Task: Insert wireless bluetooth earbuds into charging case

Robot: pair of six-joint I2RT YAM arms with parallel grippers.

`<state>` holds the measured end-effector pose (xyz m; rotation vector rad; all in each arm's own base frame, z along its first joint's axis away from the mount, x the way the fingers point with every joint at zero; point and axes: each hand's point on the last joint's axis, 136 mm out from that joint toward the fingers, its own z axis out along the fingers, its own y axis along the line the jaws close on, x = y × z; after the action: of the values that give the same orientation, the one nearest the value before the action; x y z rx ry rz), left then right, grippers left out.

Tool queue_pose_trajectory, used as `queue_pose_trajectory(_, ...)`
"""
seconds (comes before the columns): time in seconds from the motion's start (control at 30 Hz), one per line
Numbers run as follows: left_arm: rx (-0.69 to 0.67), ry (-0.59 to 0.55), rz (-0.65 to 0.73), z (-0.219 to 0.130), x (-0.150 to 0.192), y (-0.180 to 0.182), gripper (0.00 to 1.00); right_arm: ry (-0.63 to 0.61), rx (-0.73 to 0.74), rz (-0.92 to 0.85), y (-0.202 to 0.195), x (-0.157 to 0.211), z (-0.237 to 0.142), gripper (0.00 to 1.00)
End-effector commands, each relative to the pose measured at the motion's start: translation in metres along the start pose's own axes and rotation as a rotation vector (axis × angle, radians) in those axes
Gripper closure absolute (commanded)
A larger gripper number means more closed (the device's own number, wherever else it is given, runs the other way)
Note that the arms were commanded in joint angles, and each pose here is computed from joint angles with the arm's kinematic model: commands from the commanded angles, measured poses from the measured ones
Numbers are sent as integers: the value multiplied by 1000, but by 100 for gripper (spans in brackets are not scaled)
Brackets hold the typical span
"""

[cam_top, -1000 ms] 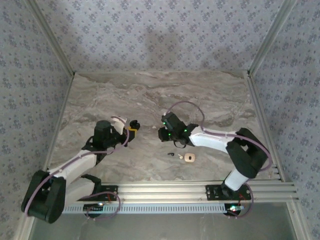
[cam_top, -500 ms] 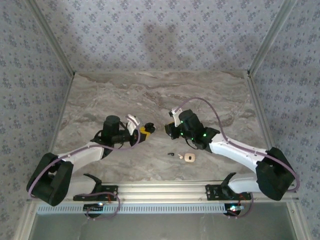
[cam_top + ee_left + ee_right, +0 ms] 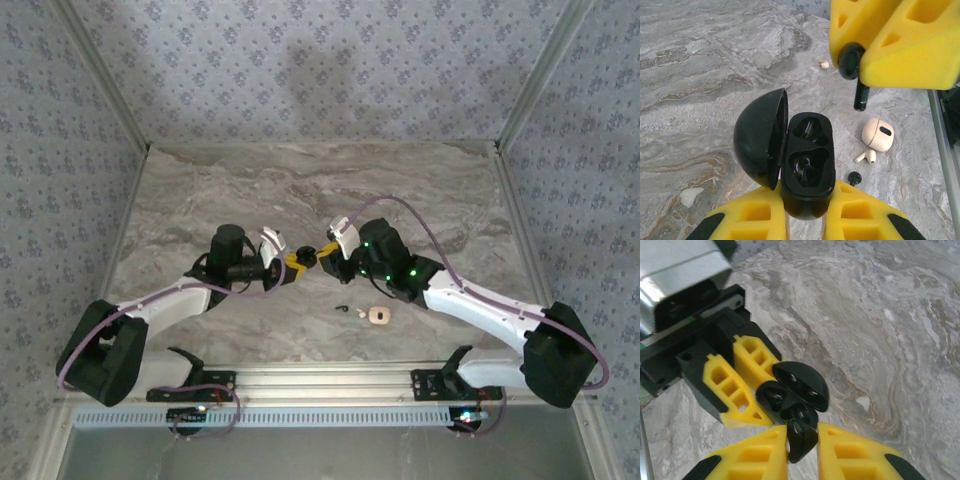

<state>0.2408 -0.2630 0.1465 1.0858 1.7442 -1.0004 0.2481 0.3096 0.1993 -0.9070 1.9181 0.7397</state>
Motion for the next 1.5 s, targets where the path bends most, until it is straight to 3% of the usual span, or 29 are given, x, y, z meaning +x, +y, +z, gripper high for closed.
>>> queue_pose_trajectory(0.0,53,-18,37,2,-14,-8,89,-41,-50,-89,14,-22,-3,79)
queue_pose_trajectory(0.4,92,-10,38,3,-16,-16,89,-38,-73,-145,16,-31,10,79)
queue_pose_trajectory(1.17,111,-26,52,0,-25,-21,89,65,-95,-192,13,-8,16,78)
queue_pose_trajectory(1.47,118,-27,56,0,-25,-24,89,33,-135,-169,18,-19,11,59)
